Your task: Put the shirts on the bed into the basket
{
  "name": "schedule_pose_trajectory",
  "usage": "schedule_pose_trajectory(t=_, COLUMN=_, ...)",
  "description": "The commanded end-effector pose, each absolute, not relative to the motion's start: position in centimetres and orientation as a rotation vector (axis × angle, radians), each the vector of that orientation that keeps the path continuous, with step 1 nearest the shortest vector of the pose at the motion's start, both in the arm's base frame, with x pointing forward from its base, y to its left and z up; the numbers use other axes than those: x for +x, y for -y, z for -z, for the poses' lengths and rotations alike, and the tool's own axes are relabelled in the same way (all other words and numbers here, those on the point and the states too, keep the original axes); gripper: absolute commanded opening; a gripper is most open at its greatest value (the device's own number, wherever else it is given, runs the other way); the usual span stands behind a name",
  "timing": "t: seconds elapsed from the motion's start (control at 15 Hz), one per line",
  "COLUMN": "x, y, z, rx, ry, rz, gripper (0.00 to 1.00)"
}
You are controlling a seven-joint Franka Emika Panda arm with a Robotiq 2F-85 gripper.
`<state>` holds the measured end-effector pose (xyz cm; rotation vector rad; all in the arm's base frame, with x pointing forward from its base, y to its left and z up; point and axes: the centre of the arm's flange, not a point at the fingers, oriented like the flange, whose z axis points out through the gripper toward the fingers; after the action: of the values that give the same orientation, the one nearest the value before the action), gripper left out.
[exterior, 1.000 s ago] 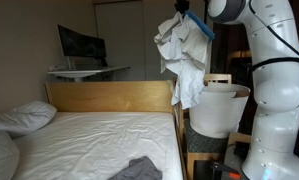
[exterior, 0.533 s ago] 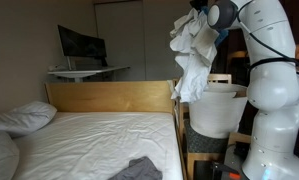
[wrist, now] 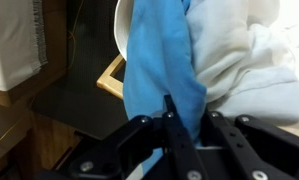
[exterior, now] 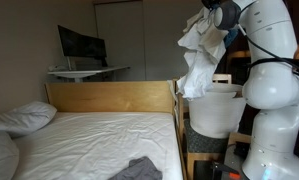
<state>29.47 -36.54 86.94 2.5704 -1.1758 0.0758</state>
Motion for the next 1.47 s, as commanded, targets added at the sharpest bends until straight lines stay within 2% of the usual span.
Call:
schedule_pose_trajectory(t=0.0, x=29.7, y=36.7, z=-86.8, rx=2.581, ry=1.170, rz=-0.090, gripper=0.20)
schedule_pose_trajectory(t=0.2, x=30.3, y=36.3, z=-86.9, rx=2.594, ry=1.153, rz=-0.114, gripper=0.20)
schedule_pose_trajectory(t=0.27, x=30.4, y=36.3, z=-86.9, rx=2.595, ry=1.153, rz=-0.115, gripper=0.09)
schedule_pose_trajectory(t=0.67, x=33.7, y=41.7, z=-90.0, rx=2.480, ry=1.385, rz=-0.186, gripper=0.09)
schedule_pose_trajectory(t=1.4, x=27.9, y=49.5, z=-91.4, rx=2.016, ry=1.897, rz=-0.399, gripper=0.09)
